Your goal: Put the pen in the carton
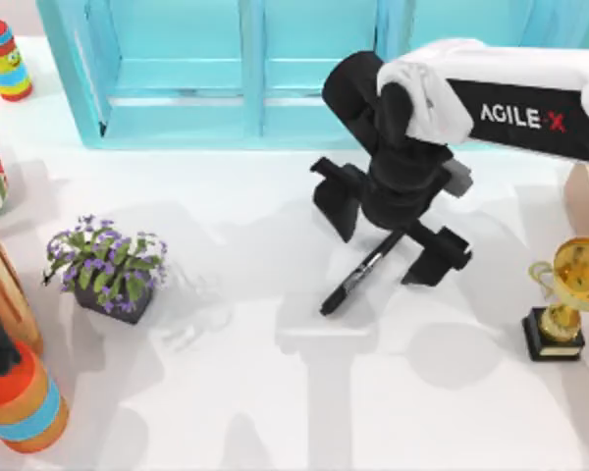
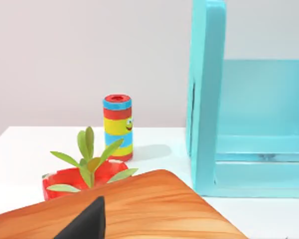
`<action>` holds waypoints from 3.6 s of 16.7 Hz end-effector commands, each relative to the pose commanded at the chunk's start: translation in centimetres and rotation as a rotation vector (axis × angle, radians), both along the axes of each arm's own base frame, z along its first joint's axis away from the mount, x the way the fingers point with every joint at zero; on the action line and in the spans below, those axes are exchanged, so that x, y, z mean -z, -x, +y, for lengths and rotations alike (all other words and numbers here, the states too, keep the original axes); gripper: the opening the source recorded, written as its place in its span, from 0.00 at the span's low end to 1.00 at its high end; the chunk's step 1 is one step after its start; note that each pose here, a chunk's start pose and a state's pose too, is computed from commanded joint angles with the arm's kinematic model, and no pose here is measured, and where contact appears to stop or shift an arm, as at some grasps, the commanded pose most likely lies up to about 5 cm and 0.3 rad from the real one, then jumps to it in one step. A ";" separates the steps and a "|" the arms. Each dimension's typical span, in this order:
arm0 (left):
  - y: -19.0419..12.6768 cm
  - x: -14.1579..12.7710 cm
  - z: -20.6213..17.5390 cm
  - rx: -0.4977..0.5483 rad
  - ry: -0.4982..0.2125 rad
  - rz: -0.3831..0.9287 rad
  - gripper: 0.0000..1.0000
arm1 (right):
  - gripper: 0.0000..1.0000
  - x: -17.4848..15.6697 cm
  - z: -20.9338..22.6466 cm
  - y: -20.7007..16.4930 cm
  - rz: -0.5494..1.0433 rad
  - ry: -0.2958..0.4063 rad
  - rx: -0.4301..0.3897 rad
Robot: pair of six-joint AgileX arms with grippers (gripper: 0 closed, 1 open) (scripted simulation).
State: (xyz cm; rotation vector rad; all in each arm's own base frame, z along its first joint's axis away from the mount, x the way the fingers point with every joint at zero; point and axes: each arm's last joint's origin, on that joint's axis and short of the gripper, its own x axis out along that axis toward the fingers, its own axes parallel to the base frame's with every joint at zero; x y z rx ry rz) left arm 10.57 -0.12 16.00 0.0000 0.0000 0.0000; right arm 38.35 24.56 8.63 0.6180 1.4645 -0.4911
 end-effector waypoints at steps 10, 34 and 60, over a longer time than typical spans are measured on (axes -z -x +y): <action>0.0 0.0 0.0 0.000 0.000 0.000 1.00 | 0.00 0.0 0.0 0.0 0.000 0.000 0.000; 0.0 0.0 0.0 0.000 0.000 0.000 1.00 | 0.00 -13.7 -3.4 0.0 -0.017 0.016 0.010; 0.0 0.0 0.0 0.000 0.000 0.000 1.00 | 0.00 -14.7 -39.9 5.6 -0.046 -0.021 0.846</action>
